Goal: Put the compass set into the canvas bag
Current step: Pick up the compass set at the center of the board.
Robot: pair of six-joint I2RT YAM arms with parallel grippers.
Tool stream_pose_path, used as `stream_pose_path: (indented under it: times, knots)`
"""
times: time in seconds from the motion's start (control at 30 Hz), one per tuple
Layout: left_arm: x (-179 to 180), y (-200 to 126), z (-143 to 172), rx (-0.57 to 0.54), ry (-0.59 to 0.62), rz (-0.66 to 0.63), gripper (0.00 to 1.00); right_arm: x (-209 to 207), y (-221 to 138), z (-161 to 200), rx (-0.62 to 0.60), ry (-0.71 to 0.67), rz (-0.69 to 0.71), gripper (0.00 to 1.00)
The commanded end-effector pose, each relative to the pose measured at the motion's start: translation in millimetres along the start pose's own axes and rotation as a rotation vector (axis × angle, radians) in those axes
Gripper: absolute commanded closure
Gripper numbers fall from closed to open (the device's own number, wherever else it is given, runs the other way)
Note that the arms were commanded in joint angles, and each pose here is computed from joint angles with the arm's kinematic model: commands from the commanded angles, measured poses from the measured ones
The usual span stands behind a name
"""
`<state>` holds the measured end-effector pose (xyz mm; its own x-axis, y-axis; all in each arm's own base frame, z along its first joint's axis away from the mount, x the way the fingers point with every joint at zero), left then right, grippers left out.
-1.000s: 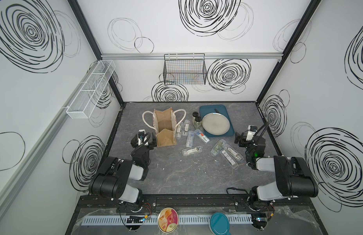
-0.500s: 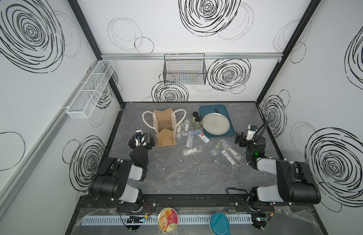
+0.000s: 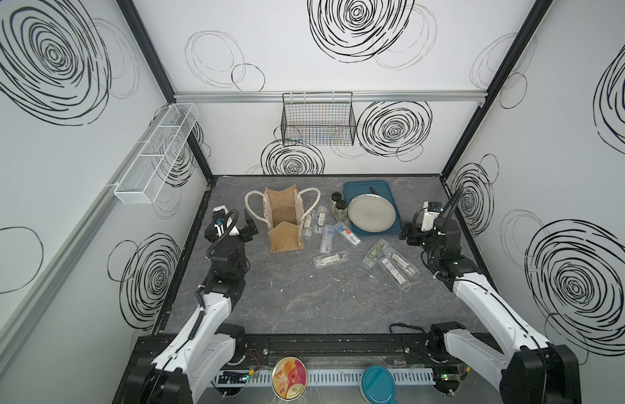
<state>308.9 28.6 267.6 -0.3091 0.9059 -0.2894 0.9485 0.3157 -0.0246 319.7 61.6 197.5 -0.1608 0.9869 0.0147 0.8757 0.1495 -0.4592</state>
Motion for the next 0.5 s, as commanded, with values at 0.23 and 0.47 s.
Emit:
stream_pose_path:
  times: [0.23, 0.47]
  knots:
    - [-16.6, -50.8, 10.8, 0.265, -0.049, 0.098, 0.01, 52.1, -2.5, 89.5, 0.508, 0.032, -0.093, 0.14]
    - [-46.2, -58.4, 14.3, 0.365, -0.006, 0.156, 0.01, 53.6, 7.8, 135.1, 0.708, 0.095, -0.057, 0.14]
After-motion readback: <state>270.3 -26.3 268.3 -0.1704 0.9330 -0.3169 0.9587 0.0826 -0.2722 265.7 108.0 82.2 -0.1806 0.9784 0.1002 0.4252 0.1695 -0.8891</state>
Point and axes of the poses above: each gripper's point midway between its finger pads, its own y axis out along the fingers, its own x axis along the line the jaws close on, z = x × y, the point moved 2 cm from there along -y, back along the fingers, and after that the axes turned 10 degrees about -y, right-handed, at the moved point
